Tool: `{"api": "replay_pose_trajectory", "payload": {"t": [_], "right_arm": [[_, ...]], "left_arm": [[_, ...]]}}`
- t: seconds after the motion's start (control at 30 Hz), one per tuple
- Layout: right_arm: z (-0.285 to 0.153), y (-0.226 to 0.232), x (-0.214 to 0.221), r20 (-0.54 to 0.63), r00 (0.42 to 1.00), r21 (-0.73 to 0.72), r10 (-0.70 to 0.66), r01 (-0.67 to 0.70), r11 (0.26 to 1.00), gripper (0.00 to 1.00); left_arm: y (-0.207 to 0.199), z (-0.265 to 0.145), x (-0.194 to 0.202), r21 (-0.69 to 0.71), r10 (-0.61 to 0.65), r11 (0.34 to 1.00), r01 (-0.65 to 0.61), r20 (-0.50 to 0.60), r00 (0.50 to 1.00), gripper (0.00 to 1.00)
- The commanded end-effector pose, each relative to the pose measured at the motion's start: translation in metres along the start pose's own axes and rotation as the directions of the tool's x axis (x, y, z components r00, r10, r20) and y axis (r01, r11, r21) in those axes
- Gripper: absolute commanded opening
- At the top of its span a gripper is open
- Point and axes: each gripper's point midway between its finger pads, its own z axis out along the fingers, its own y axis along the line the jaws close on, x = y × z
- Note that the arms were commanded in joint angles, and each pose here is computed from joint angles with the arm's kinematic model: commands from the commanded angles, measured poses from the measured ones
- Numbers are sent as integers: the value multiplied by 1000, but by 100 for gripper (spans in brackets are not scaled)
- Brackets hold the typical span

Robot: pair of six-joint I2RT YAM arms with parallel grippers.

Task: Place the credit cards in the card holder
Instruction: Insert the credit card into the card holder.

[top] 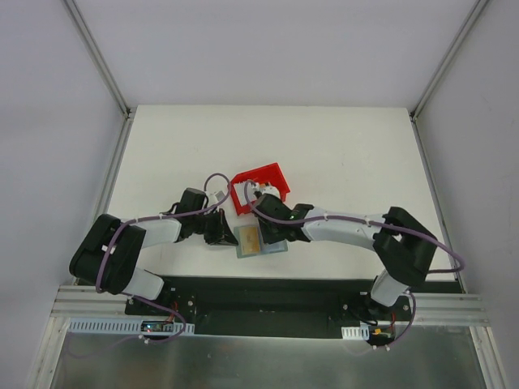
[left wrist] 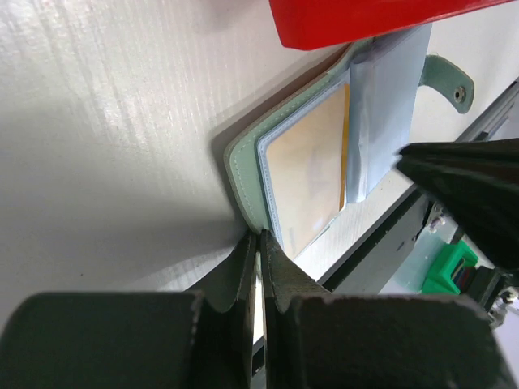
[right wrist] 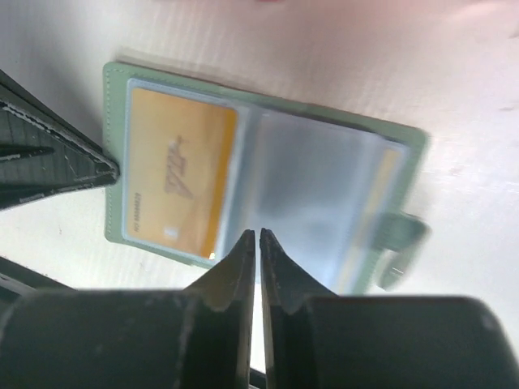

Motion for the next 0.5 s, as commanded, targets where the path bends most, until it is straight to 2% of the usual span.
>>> {"api": "replay_pose_trajectory", "payload": {"t": [0.0, 0.1, 0.2, 0.33, 0.47], "right_arm": [[-41, -27, -24, 129, 992, 68, 7, -16, 998, 17], [-54, -33, -28, 178, 984, 57, 23, -34, 998, 39], [-55, -49, -24, 174, 983, 82, 61, -76, 994, 50], [-49, -51, -14, 139, 988, 80, 72, -84, 993, 60], [-36, -47, -9, 89, 994, 85, 66, -74, 994, 62]], "left_arm": [[7, -5, 3, -55, 35, 998, -35, 8, 999, 0], [3, -8, 2, -48, 43, 998, -42, 7, 999, 0], [-3, -12, 1, -38, 50, 998, -50, 5, 999, 0], [-10, -16, -1, -29, 55, 998, -55, 8, 998, 0], [-14, -18, -2, -24, 58, 998, -58, 4, 998, 0]]}}
